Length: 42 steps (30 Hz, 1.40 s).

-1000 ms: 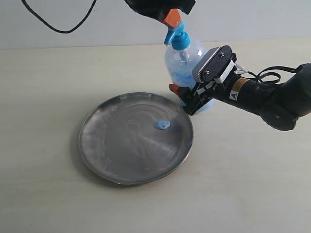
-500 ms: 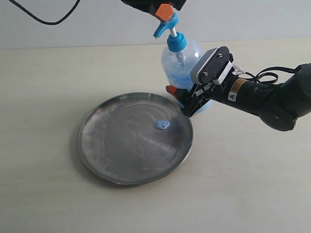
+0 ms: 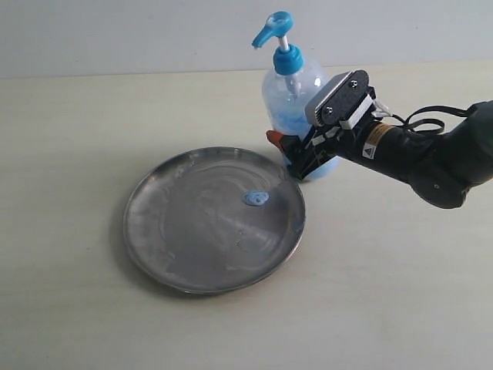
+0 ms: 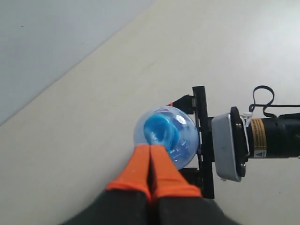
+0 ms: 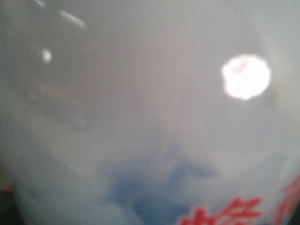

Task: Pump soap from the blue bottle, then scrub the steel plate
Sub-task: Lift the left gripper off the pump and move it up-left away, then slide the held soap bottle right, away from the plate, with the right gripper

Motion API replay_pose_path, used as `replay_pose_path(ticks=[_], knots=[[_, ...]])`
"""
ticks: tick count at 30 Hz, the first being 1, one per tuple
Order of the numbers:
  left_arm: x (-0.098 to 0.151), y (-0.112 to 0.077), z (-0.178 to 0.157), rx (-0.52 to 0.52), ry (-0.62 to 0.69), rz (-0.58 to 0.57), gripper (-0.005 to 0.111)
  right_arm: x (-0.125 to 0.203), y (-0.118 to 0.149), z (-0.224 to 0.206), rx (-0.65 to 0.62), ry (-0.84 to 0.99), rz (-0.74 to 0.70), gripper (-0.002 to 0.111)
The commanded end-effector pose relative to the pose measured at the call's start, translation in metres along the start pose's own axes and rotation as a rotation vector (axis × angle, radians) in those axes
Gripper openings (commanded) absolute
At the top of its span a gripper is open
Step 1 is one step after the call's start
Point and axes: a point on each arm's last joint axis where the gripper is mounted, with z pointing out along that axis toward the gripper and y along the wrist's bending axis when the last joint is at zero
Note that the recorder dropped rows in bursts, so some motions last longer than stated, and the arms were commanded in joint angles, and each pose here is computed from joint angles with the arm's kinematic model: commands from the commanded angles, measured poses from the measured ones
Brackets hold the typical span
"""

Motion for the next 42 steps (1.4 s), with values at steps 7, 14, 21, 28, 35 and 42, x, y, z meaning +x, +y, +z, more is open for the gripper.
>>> replay_pose_path(ticks=[7, 14, 21, 28, 35, 42], knots=[[0.008, -0.005, -0.032, -0.033, -0.027, -0.012, 0.000, -0.015, -0.012, -0.001, 0.098, -0.086, 0.095, 0.000], [0.027, -0.008, -0.038, -0.037, -0.020, -0.021, 0.000, -0.012, -0.024, -0.006, 0.131, -0.088, 0.209, 0.000], [0.050, -0.012, -0.046, -0.046, -0.028, -0.032, 0.000, -0.006, -0.039, -0.012, 0.170, -0.091, 0.296, 0.000], [0.073, -0.015, -0.048, -0.069, -0.081, -0.039, 0.000, -0.005, -0.037, -0.011, 0.155, -0.089, 0.290, 0.000], [0.092, -0.016, -0.044, -0.088, -0.120, -0.047, 0.000, -0.006, -0.036, -0.011, 0.140, -0.105, 0.302, 0.000], [0.100, -0.014, -0.035, -0.111, -0.174, -0.052, 0.000, -0.005, -0.034, -0.011, 0.122, -0.112, 0.314, 0.000]])
